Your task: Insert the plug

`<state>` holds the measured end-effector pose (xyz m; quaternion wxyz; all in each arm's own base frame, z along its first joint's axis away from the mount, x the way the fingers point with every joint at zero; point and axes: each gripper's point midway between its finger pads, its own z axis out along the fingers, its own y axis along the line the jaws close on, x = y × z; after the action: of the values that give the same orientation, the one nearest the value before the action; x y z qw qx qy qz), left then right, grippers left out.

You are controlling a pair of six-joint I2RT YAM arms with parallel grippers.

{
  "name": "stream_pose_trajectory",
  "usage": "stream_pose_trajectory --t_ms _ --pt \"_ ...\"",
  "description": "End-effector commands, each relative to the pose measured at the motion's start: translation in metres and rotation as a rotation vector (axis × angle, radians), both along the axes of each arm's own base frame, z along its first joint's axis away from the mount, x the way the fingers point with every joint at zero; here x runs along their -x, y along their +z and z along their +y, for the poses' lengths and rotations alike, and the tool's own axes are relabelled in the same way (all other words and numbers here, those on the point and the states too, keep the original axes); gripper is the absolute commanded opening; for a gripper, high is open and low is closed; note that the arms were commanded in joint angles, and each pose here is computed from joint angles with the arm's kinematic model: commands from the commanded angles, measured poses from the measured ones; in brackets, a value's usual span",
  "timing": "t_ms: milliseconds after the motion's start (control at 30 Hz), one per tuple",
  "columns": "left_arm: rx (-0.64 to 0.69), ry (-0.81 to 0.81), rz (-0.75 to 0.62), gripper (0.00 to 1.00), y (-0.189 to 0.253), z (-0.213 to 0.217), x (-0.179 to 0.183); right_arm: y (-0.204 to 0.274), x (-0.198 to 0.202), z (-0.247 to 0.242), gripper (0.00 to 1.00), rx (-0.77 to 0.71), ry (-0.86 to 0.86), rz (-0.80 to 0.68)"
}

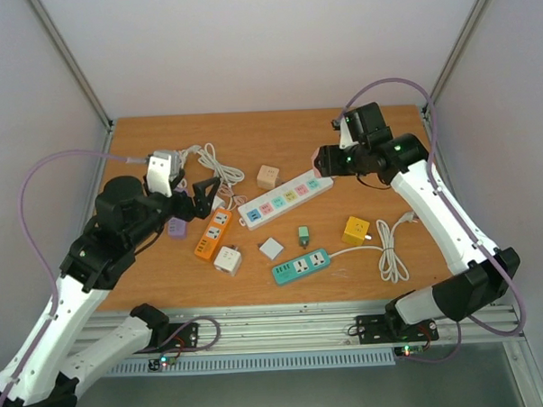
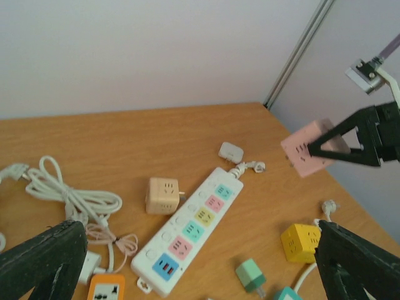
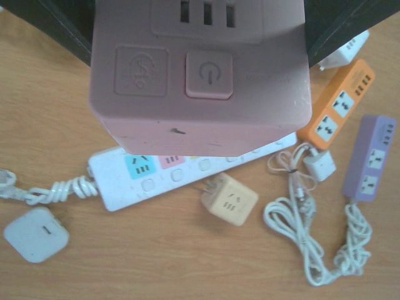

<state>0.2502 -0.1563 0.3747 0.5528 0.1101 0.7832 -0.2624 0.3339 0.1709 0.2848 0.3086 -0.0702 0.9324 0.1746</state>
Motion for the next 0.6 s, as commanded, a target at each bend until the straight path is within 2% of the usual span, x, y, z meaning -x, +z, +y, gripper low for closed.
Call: stream_pose_trajectory --t_ms 0,133,300,567 --pt "0.042 0.012 0.013 0.99 -0.010 0.008 0.013 -0.004 -0.020 -0.015 0.46 -0.010 -0.010 -0.027" --pt "0.040 0.021 0.008 0.99 -0.014 0.006 0.006 -0.023 -0.035 -0.036 0.45 -0.022 -0.036 0.024" --pt "0.026 0.000 -0.003 0.99 -0.019 -0.002 -0.003 -0.032 -0.052 -0.060 0.43 -0.161 -0.015 0.041" --pt "0.050 -0.022 -0.010 0.99 -0.010 -0.009 -0.006 -0.062 -0.071 -0.053 0.43 -0.129 0.124 0.045"
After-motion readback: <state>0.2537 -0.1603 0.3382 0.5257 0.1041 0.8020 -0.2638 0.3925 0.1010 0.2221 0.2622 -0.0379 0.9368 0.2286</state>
